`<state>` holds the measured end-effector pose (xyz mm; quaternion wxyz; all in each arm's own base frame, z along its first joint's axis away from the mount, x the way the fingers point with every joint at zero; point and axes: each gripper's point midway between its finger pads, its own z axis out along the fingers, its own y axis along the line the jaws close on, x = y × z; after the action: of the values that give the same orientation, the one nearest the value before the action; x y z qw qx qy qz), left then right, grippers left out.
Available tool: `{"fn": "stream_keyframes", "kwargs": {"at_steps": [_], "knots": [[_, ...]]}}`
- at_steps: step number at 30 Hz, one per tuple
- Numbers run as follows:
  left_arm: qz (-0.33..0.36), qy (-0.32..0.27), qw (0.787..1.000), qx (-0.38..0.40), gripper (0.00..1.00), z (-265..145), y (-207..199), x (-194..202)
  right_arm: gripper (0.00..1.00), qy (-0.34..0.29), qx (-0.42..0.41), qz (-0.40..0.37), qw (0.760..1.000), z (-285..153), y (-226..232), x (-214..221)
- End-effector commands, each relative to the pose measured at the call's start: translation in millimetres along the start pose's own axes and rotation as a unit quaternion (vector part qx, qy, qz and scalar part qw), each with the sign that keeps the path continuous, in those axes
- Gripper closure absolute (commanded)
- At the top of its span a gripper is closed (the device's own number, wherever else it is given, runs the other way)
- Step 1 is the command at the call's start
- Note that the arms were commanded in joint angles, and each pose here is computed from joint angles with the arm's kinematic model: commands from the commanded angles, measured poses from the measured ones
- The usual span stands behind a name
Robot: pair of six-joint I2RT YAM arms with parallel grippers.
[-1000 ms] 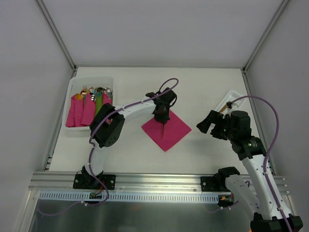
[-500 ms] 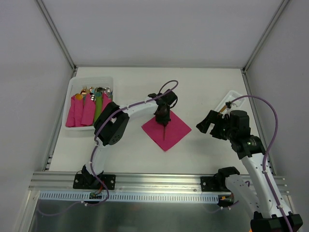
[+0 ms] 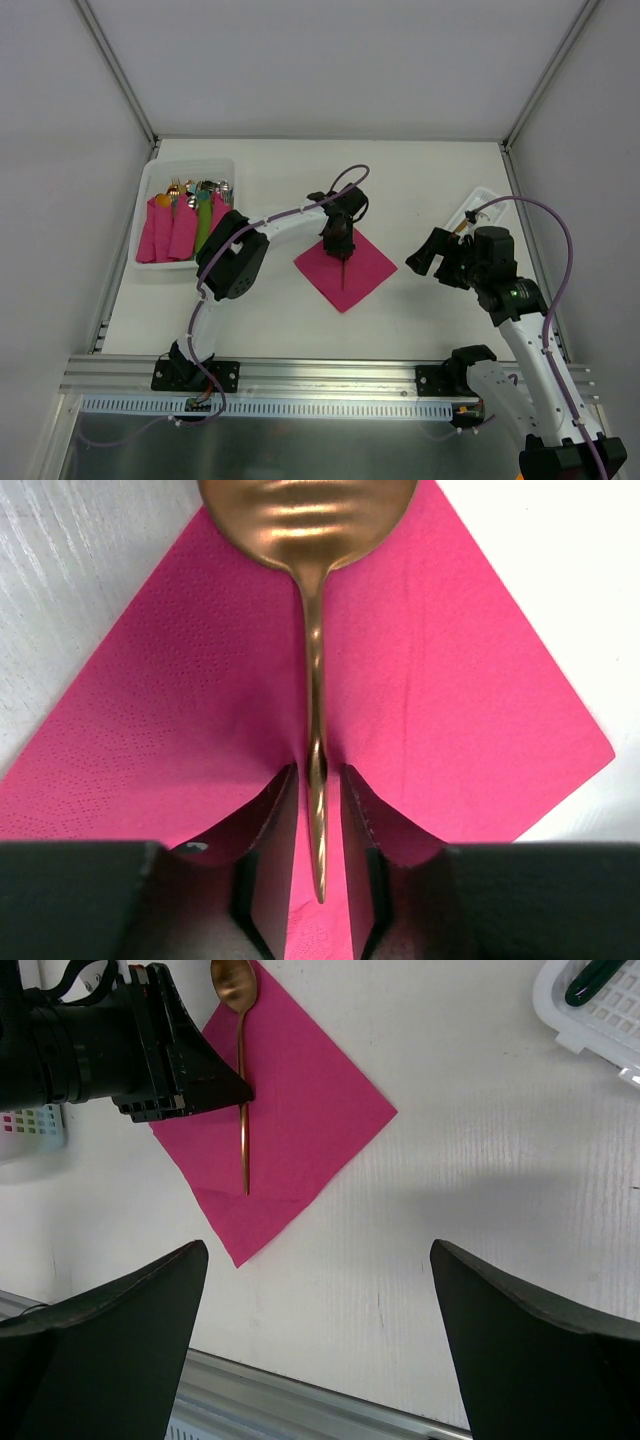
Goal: Place the utensils on the paper napkin and roll it up
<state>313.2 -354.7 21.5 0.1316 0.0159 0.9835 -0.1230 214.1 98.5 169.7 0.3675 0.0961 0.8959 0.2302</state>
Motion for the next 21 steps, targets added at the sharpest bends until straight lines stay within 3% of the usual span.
{"fn": "stream_keyframes", "kwargs": {"at_steps": [1,5,9,13,16,21], "knots": [[-0.007,-0.017,1.0,0.015,0.75,-20.1,-7.4,-17.6,0.02,-0.006,-0.007,-0.012,1.0,-0.2,2.5,-3.3],[0.007,-0.044,0.998,0.039,0.7,-46.3,-18.6,-32.3,0.02,-0.005,-0.008,-0.017,1.0,-0.2,2.6,-4.0],[0.035,-0.088,0.991,0.092,0.62,-102.5,-39.6,-50.0,0.06,-0.01,0.021,-0.019,1.0,0.4,-5.6,-13.0],[0.086,-0.164,0.974,0.13,0.55,-170.6,-51.8,-74.4,0.24,-0.006,0.078,0.008,0.997,7.1,-25.1,-29.4],[0.127,-0.227,0.959,0.108,0.45,-210.5,-35.5,-88.0,0.37,0.008,0.158,0.062,0.986,17.6,-57.5,-50.9],[0.098,-0.269,0.955,0.081,0.41,-249.1,23.6,-97.9,0.47,-0.007,0.256,0.133,0.957,40.1,-102.4,-95.0]]}}
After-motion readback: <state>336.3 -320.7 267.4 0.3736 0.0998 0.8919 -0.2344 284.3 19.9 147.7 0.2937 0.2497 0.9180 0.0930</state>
